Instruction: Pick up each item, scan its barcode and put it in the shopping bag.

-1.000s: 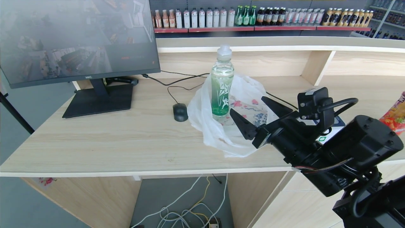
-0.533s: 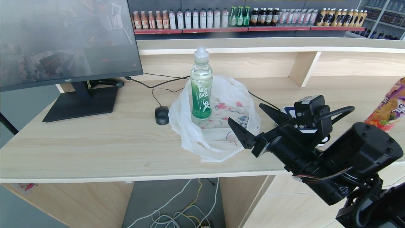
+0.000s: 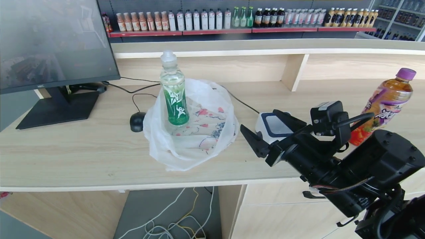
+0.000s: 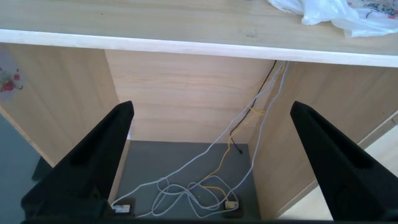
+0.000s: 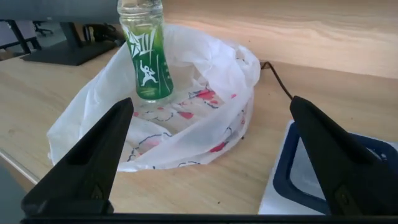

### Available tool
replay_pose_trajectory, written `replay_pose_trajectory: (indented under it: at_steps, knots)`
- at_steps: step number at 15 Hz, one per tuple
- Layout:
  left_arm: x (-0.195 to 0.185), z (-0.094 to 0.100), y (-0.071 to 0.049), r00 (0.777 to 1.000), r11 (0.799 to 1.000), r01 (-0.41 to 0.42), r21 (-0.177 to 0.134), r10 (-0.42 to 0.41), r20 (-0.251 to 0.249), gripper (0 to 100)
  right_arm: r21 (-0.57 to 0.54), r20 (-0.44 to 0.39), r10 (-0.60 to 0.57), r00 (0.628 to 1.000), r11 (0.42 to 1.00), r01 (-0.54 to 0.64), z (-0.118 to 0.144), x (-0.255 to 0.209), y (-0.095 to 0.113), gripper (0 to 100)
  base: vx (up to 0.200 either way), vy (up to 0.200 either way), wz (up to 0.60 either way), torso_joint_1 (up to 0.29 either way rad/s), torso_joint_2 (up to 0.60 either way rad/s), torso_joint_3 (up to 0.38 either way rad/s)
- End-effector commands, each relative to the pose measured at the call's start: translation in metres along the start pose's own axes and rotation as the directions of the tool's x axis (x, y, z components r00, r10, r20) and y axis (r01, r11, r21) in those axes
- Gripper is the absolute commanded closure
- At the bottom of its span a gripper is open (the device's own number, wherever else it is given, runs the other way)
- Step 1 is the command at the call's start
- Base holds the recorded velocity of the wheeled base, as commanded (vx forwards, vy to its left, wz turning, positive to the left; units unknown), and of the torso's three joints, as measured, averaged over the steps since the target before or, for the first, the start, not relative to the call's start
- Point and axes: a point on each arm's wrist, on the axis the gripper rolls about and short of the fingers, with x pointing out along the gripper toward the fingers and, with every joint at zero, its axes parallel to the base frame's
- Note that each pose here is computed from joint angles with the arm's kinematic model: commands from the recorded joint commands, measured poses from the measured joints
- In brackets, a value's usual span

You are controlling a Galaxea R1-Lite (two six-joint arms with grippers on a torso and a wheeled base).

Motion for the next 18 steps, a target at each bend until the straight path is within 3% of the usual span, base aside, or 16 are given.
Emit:
replay_pose_trajectory:
  at_steps: [1,18]
  knots:
    - [0.0,0.0,0.0,1.0,1.0,-0.002,-0.001,0.002,0.001,0,-0.001,-0.008,0.0,1.0,1.0,0.0,-0.002,-0.001,0.0,0,0.0,-0.2,0.0,0.002,0.0,-0.002]
    - [0.0,0.0,0.0,1.0,1.0,-0.002,-0.001,0.002,0.001,0,-0.012,-0.061,0.028,0.998,1.0,-0.029,0.009,-0.055,0.0,0,0.0,-0.2,0.0,0.002,0.0,0.002]
